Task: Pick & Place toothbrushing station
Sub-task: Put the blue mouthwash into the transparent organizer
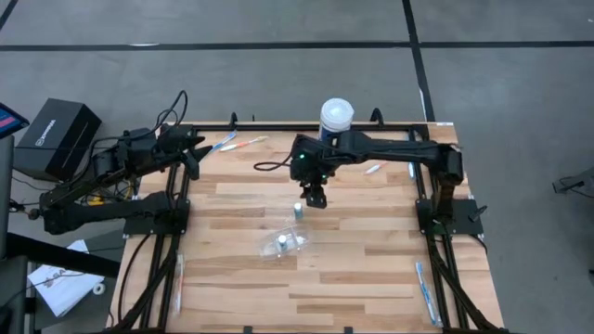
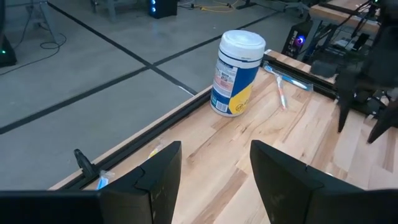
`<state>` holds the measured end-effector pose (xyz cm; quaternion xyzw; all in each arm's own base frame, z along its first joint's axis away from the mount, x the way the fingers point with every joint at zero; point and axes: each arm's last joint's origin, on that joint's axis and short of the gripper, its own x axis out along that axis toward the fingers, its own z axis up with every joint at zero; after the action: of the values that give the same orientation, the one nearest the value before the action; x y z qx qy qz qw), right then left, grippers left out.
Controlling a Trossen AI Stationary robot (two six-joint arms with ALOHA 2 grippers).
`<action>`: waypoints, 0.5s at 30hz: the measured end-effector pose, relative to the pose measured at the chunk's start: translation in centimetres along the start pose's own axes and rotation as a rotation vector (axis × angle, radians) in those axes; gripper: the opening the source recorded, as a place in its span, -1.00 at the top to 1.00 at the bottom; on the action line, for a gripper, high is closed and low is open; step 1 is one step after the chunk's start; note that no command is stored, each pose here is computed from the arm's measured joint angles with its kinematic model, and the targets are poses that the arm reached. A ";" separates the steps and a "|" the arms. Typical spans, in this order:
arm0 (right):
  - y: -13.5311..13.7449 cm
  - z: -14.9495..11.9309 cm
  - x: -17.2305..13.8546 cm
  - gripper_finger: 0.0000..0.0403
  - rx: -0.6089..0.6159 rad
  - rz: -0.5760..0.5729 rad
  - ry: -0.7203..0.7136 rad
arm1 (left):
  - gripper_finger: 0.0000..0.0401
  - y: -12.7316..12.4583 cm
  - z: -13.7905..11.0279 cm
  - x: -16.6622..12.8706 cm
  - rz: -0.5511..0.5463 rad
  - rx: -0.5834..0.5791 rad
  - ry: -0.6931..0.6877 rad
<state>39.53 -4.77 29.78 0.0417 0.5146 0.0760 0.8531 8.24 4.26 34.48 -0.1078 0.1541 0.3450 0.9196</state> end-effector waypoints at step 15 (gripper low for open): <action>-0.9 0.1 4.3 0.17 0.002 0.059 0.051 | 0.07 0.0 0.0 0.0 -0.001 0.000 0.000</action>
<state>41.66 -4.95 25.95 0.0558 0.5349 0.1018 0.8369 8.24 4.25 34.48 -0.1079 0.1541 0.3447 0.9197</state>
